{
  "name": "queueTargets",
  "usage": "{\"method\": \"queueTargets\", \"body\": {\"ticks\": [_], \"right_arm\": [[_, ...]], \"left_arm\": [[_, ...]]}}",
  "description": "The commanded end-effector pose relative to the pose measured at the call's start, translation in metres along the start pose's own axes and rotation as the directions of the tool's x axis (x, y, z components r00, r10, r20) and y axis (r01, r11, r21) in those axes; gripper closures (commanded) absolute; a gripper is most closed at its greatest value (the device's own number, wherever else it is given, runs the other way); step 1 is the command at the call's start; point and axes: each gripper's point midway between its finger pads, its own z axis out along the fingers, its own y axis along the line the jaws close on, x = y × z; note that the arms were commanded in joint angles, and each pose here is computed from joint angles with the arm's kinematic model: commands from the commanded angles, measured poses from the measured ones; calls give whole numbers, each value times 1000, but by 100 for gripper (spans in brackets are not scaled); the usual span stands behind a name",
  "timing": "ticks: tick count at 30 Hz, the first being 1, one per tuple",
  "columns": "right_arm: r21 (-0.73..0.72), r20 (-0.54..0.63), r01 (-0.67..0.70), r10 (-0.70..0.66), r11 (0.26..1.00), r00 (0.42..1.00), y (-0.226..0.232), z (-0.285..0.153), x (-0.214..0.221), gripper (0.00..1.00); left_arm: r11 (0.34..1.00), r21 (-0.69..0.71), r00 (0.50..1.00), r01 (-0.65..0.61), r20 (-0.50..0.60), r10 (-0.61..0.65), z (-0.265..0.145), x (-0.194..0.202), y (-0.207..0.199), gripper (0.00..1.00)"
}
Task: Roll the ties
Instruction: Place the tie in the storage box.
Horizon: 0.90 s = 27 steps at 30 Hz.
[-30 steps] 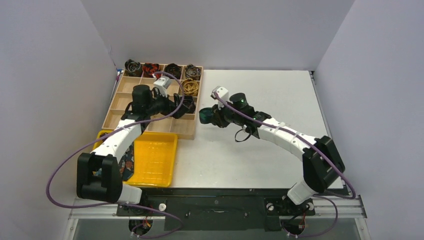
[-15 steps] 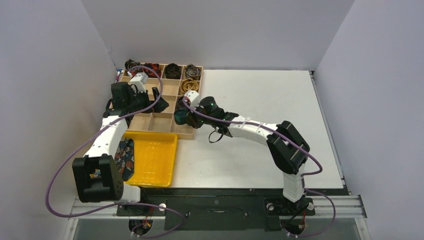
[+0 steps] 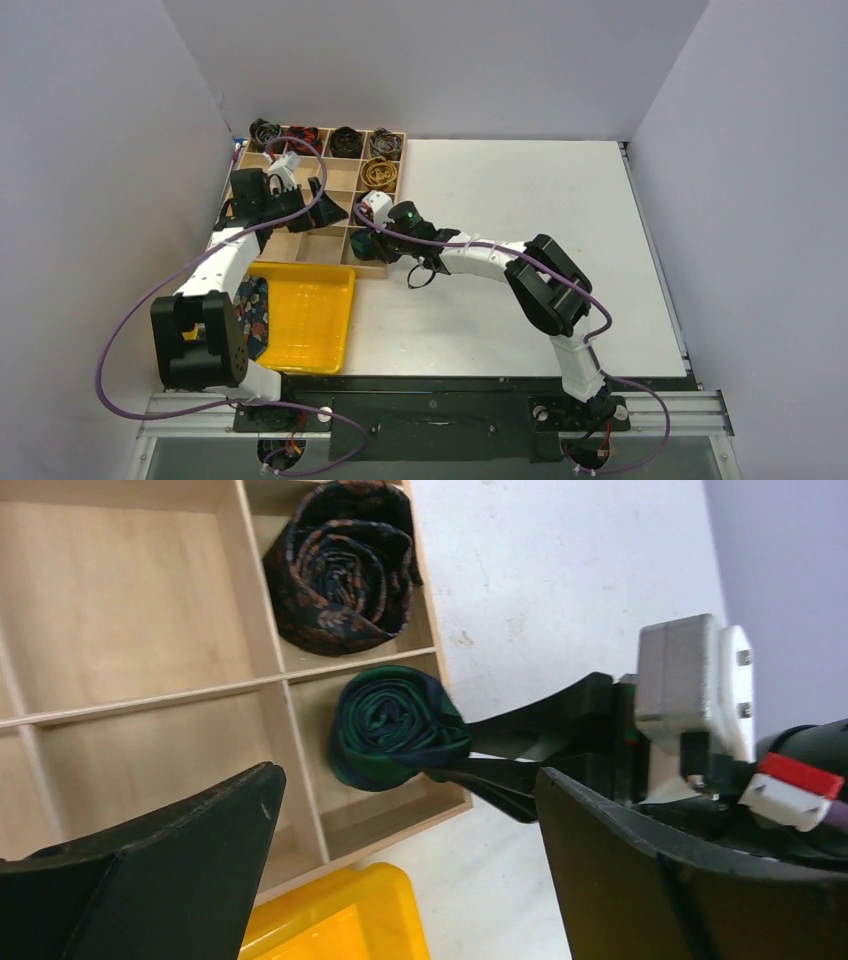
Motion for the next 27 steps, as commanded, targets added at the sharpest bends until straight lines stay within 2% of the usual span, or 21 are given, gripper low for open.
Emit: {"method": "queueTargets", "body": {"ticks": [1,2,3,4,5,6,7,8,11,18,22,27], "right_arm": [[47,35,32,-33,998,999,-1,7,-5,100],[54,27,31,-32,998,999,-2,8,0,100],[69,33,30,-33,997,999,-4,9,1,100],[77,30,30,-32,997,999,-5,10,4,100],[91,44,29,-33,995,998,-6,11,2,100],[101,41,28,-32,995,999,-7,11,7,100],[119,58,27,-34,993,998,-10,11,4,100],[126,55,28,-36,992,998,-10,11,9,100],[152,70,49,-60,987,996,-11,11,14,100],[158,63,77,-88,984,994,-9,15,28,97],[165,57,79,-90,983,994,-10,18,33,96],[166,56,83,-94,983,994,-7,18,37,92]], "left_arm": [[969,189,987,160,-4,-162,10,-4,-27,8],[949,201,970,244,-30,-243,14,3,-27,15],[939,246,969,241,-14,-245,15,-3,-32,18],[912,252,945,324,-45,-323,19,4,-31,27],[904,286,946,318,-30,-323,20,-1,-34,32],[874,285,917,394,-61,-394,24,5,-32,41],[865,304,914,399,-55,-402,28,3,-32,45],[838,302,888,454,-73,-454,29,7,-31,53],[802,328,861,499,-86,-501,38,6,-31,65],[755,323,819,570,-147,-555,58,16,-39,67],[745,302,804,595,-211,-556,76,35,-51,67],[734,259,778,627,-249,-577,96,51,-41,66]]}}
